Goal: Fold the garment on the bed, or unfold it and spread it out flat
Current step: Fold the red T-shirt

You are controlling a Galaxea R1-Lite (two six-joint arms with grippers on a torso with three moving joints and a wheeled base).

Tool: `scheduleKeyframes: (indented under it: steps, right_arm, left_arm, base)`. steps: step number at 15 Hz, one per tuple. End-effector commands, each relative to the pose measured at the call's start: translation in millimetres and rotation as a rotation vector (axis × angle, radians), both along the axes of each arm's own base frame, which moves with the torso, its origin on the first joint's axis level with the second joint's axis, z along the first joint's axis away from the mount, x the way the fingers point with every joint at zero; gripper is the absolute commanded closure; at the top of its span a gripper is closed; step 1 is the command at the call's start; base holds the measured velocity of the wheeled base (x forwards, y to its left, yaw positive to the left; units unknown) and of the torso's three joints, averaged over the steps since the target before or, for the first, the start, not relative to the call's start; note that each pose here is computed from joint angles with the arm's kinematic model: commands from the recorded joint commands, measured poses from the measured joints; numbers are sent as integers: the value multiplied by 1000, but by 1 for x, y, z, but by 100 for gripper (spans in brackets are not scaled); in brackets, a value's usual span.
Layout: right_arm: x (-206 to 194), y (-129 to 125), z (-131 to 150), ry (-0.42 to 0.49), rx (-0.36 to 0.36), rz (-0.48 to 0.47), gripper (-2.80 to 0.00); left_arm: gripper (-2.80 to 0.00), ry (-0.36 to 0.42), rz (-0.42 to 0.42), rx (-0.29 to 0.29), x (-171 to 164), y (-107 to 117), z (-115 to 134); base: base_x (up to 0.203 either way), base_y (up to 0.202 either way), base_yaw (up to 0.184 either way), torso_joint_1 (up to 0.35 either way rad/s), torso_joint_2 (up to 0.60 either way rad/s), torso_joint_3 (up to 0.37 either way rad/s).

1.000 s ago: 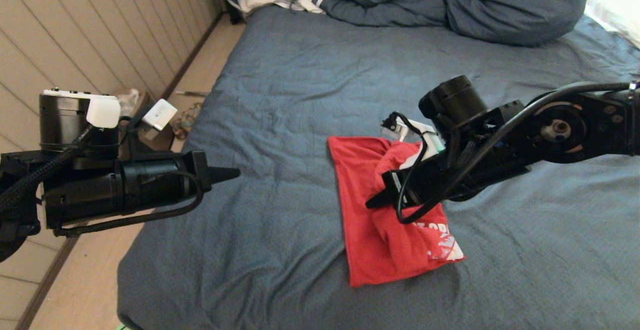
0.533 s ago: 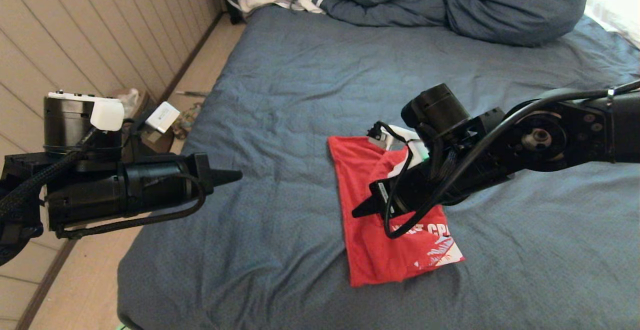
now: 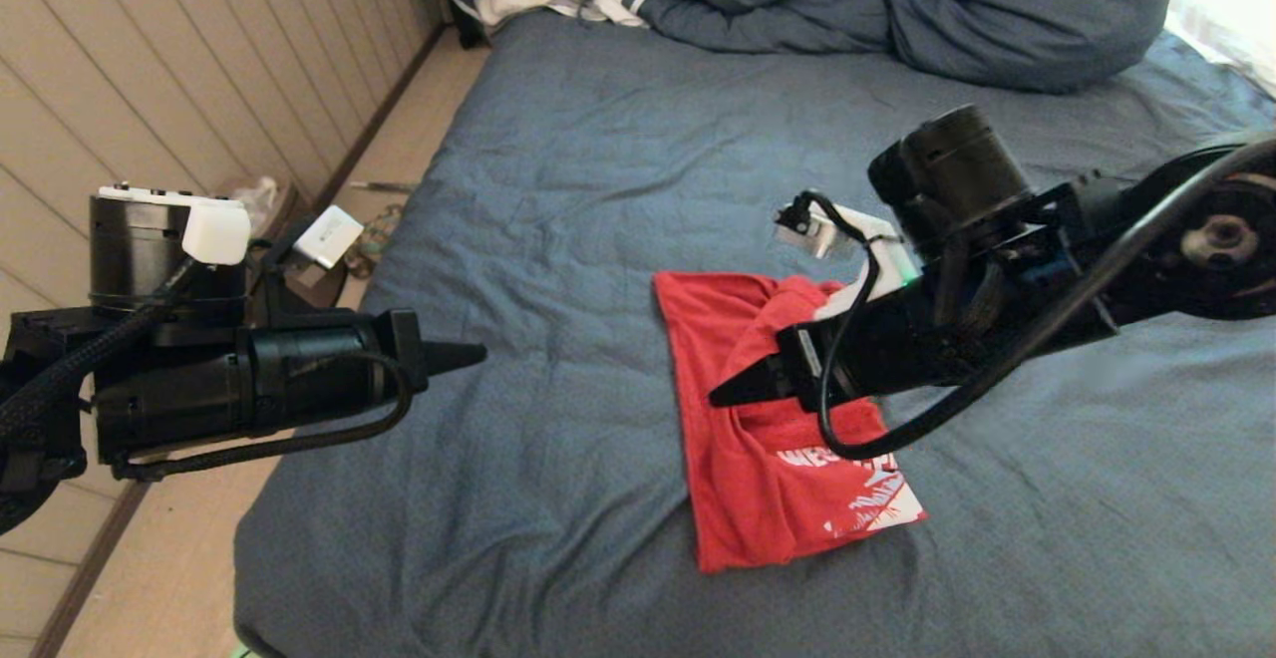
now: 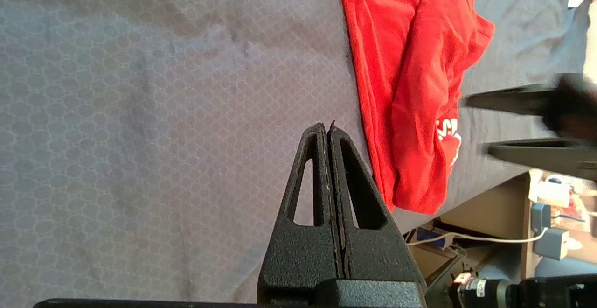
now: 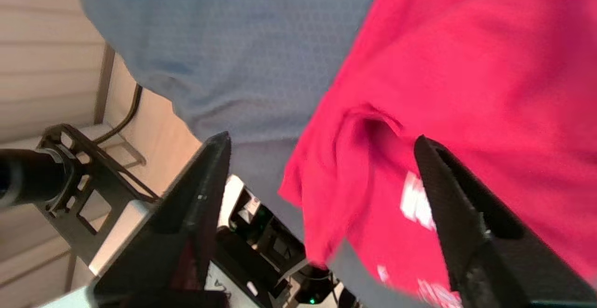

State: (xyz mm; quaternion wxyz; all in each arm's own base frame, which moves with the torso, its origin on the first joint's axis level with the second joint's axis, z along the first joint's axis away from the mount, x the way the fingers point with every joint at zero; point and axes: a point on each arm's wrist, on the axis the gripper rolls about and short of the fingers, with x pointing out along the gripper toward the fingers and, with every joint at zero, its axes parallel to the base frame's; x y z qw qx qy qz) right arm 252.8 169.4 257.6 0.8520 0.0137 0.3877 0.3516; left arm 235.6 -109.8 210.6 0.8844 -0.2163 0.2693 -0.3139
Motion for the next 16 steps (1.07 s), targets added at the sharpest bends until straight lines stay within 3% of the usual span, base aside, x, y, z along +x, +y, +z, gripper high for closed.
scheduleKeyframes:
  steps: [1,5,16]
  right_arm:
    - [-12,-28,17,-48,27,-59,0]
    - [4,-65,8,-31,-6,-188,0]
    - [21,-61,-29,81,-60,-196,0]
  left_arm:
    - [0,4,0,-3,1,0,0]
    - [0,7,-2,-4,1,-1,-1]
    - [0,18,-15,-3,0,-5,-4]
  base:
    - [0,0,0,0,0,0]
    - [0,0,0,0,0,0]
    - [0,0,0,0,0,0]
